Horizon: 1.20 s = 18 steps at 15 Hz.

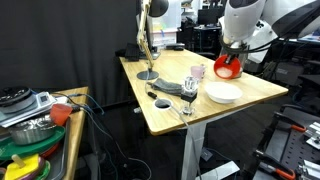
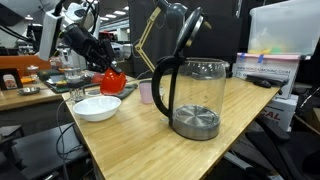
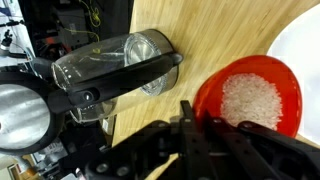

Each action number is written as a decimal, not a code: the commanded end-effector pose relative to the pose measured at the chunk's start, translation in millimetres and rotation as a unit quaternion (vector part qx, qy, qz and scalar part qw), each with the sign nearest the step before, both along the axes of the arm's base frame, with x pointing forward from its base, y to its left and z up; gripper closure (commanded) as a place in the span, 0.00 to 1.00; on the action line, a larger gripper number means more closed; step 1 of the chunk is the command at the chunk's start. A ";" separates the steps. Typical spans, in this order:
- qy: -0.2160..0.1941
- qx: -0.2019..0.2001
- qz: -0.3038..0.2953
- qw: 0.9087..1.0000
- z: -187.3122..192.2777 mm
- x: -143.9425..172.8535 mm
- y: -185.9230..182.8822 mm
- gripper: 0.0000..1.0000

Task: Pour some rice from the orange bowl into the white bowl

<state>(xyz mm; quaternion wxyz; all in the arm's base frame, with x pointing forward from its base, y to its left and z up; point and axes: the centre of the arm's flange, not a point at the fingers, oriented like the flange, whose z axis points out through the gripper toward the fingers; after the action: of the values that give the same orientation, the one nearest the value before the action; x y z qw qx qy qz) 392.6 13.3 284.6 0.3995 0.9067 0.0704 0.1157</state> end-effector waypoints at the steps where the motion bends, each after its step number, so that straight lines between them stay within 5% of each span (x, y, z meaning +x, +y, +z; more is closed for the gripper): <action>1: -0.025 -0.021 -0.001 0.999 -16.0 3.1 -1.1 0.98; 9: -0.030 -0.016 -0.014 0.999 -22.3 -2.8 2.2 0.98; 10: -0.030 -0.015 -0.014 0.999 -22.3 -2.9 2.6 0.92; 17: -0.030 -0.015 -0.014 0.999 -22.3 -2.9 2.7 0.92; 18: -0.037 -0.024 -0.013 0.999 -20.5 -4.3 3.9 0.98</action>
<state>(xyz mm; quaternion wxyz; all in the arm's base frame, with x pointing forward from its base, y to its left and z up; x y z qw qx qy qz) 389.7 16.0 262.3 0.4166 0.8976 0.0478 0.1360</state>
